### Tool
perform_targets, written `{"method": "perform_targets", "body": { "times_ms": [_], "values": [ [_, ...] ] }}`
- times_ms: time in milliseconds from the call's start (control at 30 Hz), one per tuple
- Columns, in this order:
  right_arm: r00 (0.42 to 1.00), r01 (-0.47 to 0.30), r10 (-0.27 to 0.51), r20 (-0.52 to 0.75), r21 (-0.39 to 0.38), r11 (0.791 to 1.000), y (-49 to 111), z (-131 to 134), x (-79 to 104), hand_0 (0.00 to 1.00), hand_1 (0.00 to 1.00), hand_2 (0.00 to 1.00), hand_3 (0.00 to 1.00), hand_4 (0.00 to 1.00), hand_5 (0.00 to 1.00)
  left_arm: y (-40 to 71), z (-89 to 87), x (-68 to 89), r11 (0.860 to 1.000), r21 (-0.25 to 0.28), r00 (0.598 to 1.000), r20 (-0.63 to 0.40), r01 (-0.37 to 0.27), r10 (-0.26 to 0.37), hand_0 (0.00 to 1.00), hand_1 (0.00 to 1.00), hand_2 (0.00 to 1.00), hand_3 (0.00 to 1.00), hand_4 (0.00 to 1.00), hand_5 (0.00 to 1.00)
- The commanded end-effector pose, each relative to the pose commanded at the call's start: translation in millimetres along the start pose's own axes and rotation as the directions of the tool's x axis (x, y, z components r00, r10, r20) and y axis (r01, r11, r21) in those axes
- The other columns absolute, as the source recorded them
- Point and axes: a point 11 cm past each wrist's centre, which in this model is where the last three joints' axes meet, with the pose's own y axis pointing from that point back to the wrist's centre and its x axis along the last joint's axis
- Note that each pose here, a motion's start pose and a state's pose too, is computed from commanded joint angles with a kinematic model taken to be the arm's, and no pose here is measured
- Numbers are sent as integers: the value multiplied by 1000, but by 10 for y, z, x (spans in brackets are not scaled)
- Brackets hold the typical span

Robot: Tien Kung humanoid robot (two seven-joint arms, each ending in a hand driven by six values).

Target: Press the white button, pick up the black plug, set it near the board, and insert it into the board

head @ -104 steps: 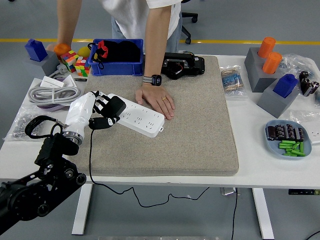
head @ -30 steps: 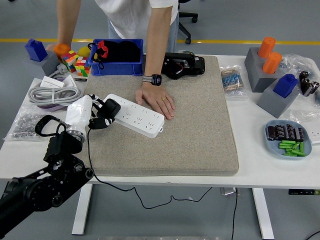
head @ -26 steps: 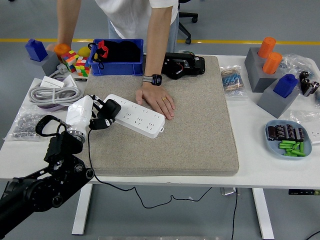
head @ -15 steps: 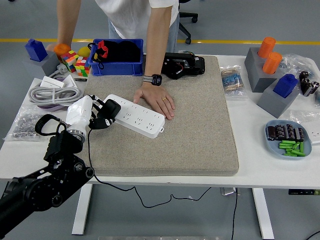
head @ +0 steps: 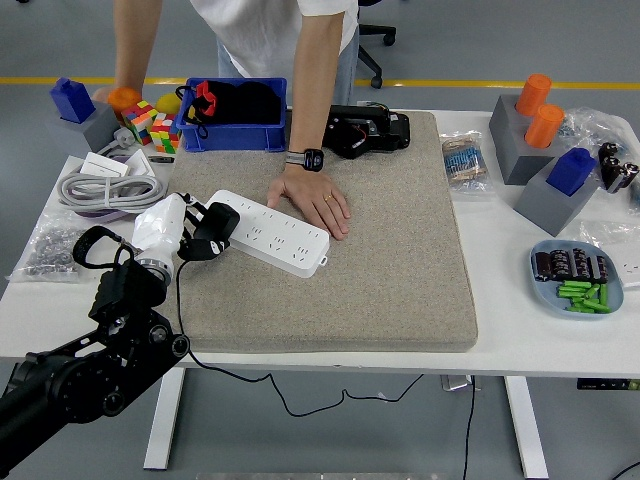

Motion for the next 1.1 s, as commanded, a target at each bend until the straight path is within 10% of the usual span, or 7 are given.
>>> {"method": "perform_targets", "body": {
  "times_ms": [300,333,900,933,1100],
  "values": [
    [1000,-1,1,-1,-1,1000,0,6,6,604,577,570,582,641,360,30,42,-12,1000,0,1000,-19,17,-17,532,590,522,631,998,210],
    [1000,-1,1,-2,-1,1000,0,5,6,604,577,570,582,642,361,30,44,-11,1000,1,1000,-20,17,-17,708,699,604,688,998,243],
    [1000,0,0,-1,2,1000,0,-6,-1,604,578,570,582,642,360,41,102,-10,999,-31,999,-36,24,-26,877,905,857,832,998,274],
    [1000,0,0,-1,2,1000,0,-6,-1,604,577,570,582,642,359,41,107,-15,999,-37,999,-40,30,-31,982,998,998,998,998,540],
    [1000,0,0,-1,1,1000,0,-1,1,604,577,570,582,642,359,49,154,-36,995,-83,997,-63,49,-54,982,998,998,998,998,540]
  ]
}}
